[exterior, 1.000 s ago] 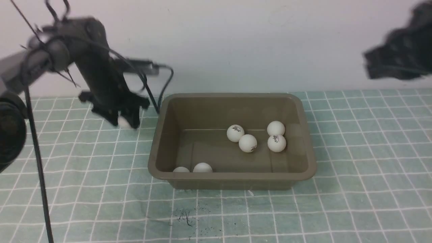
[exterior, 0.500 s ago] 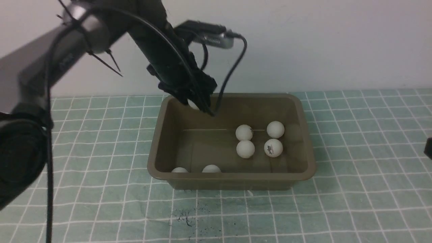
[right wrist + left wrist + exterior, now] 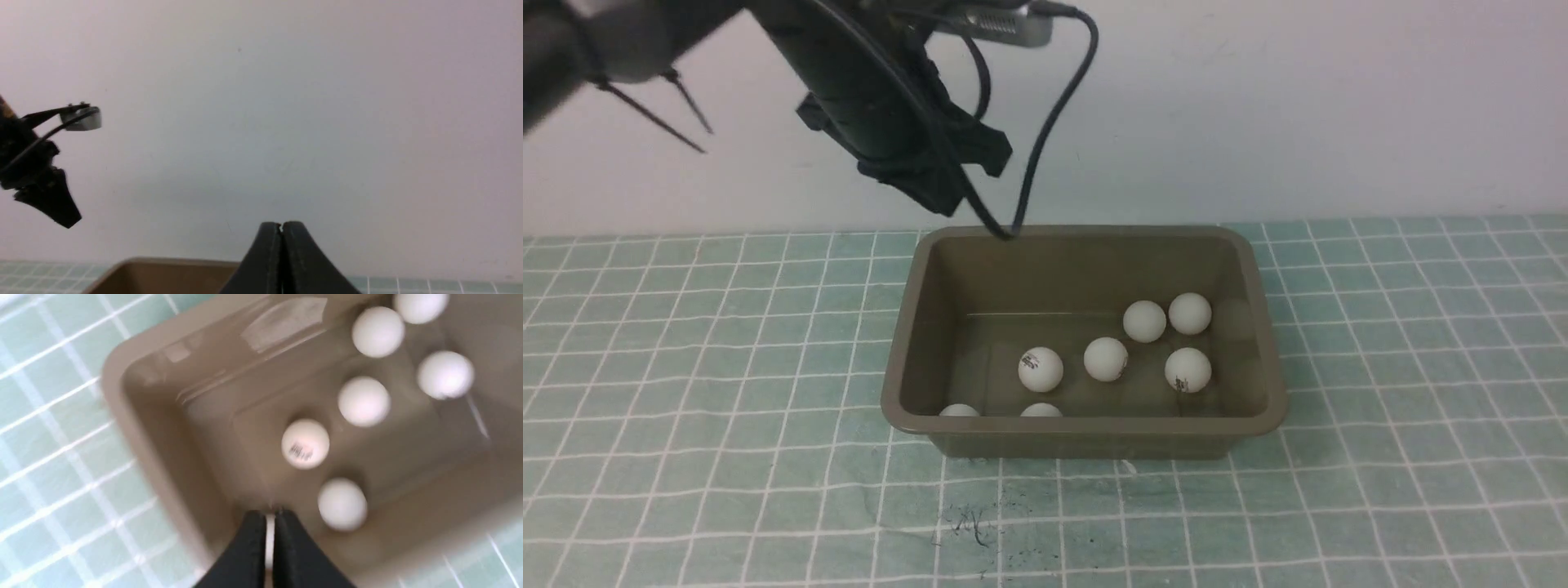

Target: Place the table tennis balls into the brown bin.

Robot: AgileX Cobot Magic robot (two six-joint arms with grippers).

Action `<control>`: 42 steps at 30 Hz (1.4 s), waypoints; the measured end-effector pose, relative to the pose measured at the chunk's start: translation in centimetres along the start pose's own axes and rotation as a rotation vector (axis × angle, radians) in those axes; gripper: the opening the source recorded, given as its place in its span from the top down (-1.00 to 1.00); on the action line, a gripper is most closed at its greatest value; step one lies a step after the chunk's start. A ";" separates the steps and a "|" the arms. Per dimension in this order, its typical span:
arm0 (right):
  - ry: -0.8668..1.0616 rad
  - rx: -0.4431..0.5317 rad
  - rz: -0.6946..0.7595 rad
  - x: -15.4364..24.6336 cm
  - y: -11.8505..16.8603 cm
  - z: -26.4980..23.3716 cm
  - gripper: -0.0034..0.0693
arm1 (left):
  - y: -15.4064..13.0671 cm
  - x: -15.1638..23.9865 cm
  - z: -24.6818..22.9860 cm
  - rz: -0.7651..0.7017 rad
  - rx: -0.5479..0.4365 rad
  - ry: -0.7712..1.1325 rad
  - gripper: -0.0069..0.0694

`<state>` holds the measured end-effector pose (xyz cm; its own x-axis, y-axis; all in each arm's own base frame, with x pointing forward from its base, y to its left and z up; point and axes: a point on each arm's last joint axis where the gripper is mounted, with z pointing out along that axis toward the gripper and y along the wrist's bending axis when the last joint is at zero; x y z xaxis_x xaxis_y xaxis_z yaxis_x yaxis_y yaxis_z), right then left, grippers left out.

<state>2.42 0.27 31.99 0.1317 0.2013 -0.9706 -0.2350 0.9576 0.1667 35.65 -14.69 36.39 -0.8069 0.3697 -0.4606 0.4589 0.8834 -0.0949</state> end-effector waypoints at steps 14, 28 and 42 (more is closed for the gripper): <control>-0.012 0.008 0.000 0.2 -0.2 -1.0 0.95 | -3.7 23.6 -13.3 -0.007 0.022 -0.445 0.83; 0.028 0.020 0.001 0.7 -0.3 -1.0 0.95 | -3.8 37.6 -10.9 -0.151 0.043 -0.816 0.83; 0.055 0.030 0.003 0.9 -0.4 -1.0 0.95 | -2.3 36.8 -11.9 -0.084 -0.175 -0.963 0.83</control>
<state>1.68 -0.11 30.85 0.0779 0.1936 -0.9780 -0.2066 0.9628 0.1741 0.48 0.34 30.10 -0.1509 -0.0207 -0.9883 0.2893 0.9551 -0.0642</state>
